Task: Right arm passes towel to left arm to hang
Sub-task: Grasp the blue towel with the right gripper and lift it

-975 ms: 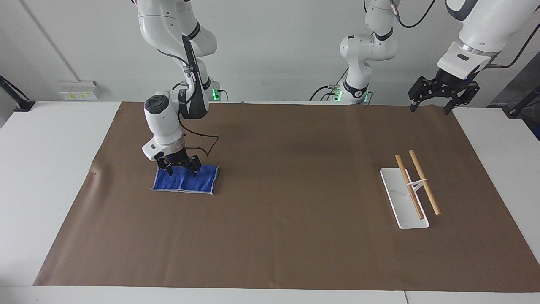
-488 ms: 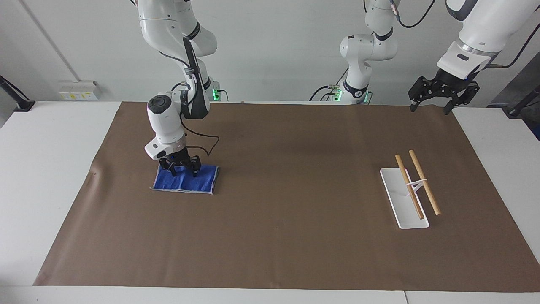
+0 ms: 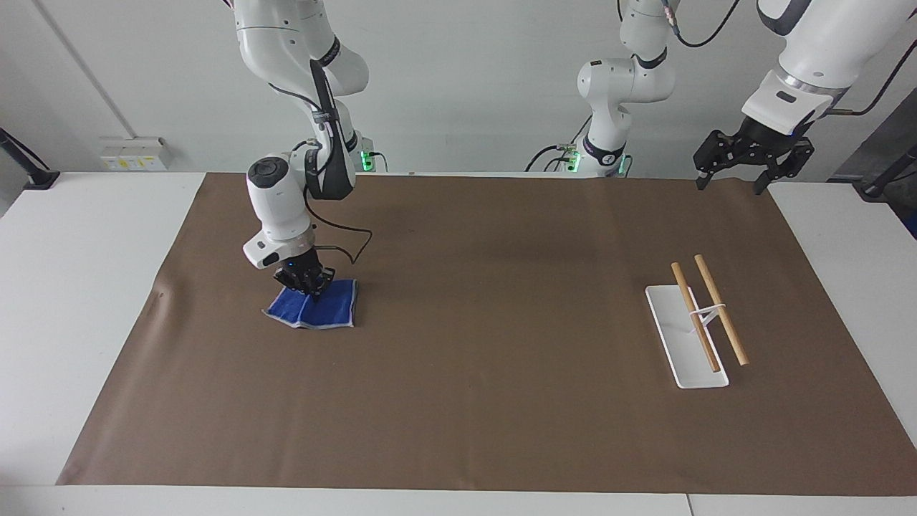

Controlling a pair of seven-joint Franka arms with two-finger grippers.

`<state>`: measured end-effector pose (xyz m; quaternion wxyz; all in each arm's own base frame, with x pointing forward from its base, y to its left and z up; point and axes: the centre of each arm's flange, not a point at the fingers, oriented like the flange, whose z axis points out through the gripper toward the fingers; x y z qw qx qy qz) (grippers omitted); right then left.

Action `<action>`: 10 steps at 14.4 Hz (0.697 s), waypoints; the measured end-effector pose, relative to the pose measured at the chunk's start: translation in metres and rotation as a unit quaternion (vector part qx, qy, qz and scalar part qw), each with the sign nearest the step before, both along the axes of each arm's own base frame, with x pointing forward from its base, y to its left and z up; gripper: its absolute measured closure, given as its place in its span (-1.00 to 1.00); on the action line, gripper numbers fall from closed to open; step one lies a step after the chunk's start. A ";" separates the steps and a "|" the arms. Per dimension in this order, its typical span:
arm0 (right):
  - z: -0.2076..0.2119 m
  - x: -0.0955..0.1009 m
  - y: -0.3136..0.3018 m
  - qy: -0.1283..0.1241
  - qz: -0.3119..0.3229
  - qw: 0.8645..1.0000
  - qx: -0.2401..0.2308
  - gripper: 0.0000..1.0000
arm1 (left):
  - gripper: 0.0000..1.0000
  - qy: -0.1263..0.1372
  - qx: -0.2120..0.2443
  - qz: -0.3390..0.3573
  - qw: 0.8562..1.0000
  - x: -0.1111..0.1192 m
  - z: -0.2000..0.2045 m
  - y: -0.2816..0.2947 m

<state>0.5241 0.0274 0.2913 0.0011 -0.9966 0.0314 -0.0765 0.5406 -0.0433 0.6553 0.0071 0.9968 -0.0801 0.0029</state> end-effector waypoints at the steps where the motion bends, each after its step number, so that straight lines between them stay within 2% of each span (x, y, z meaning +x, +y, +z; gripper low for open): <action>1: 0.006 0.004 0.001 0.006 0.000 1.000 0.000 0.91 | -1.00 0.000 0.000 0.000 1.000 0.000 0.000 0.000; 3: 0.033 0.016 0.003 0.009 0.001 1.000 0.001 0.91 | -1.00 0.000 0.000 0.000 1.000 0.000 0.000 0.000; 5: 0.064 0.023 0.012 -0.005 0.005 1.000 0.008 0.91 | -1.00 0.000 0.000 0.000 1.000 0.000 0.000 0.000; 10: 0.119 0.036 0.057 -0.014 -0.015 0.996 0.091 0.91 | -1.00 0.000 0.000 0.000 1.000 0.000 0.000 0.000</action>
